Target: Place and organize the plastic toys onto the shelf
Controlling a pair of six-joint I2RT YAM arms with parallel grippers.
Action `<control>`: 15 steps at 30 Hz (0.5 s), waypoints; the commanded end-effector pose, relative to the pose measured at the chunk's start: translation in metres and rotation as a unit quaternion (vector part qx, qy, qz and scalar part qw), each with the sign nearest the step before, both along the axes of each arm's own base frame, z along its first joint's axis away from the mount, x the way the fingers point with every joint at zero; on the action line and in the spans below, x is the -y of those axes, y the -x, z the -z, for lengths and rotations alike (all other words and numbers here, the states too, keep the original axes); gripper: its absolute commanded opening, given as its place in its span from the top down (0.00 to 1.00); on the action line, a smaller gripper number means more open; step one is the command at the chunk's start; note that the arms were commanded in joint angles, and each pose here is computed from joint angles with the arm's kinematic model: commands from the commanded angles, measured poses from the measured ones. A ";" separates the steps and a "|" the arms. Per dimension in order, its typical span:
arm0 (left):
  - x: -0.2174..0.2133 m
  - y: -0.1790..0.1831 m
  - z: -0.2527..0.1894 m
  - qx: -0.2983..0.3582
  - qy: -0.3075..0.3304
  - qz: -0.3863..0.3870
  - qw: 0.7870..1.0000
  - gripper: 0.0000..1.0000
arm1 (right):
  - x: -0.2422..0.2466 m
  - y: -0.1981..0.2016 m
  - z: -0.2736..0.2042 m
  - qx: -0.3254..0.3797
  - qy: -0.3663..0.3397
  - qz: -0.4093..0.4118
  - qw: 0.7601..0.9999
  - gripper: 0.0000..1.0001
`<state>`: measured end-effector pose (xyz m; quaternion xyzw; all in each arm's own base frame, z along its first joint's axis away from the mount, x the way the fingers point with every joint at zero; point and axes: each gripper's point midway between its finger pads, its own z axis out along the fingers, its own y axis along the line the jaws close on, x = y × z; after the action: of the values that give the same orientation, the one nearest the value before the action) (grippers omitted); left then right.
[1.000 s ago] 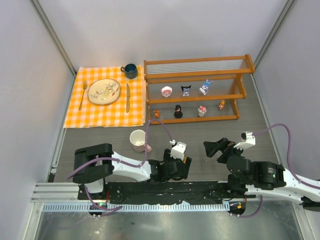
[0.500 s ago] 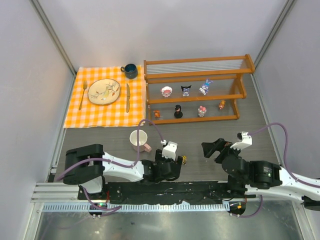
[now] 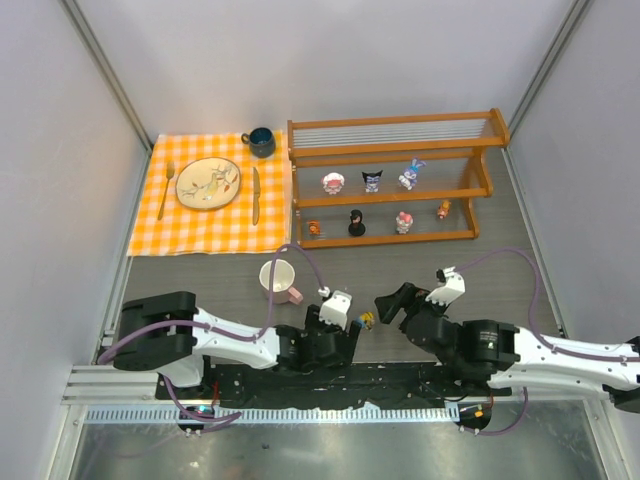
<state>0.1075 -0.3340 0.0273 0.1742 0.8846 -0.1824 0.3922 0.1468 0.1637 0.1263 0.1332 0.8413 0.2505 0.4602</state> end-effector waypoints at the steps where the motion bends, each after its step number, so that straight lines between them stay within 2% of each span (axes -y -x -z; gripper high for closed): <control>1: -0.004 -0.002 -0.010 0.013 0.007 -0.003 1.000 0.22 | -0.024 -0.001 0.001 -0.026 -0.091 0.030 0.995 0.08; 11: -0.007 -0.004 -0.012 0.019 0.009 -0.008 1.000 0.22 | -0.030 0.000 0.034 -0.057 -0.143 0.056 0.987 0.17; 15: -0.002 -0.004 -0.014 0.020 0.019 -0.007 1.000 0.22 | -0.031 0.001 0.041 -0.064 -0.141 0.052 0.987 0.17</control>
<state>0.1069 -0.3273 0.0278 0.1751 0.8844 -0.1799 0.3935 0.1408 0.1827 0.0719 0.2211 0.8399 0.2922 0.4005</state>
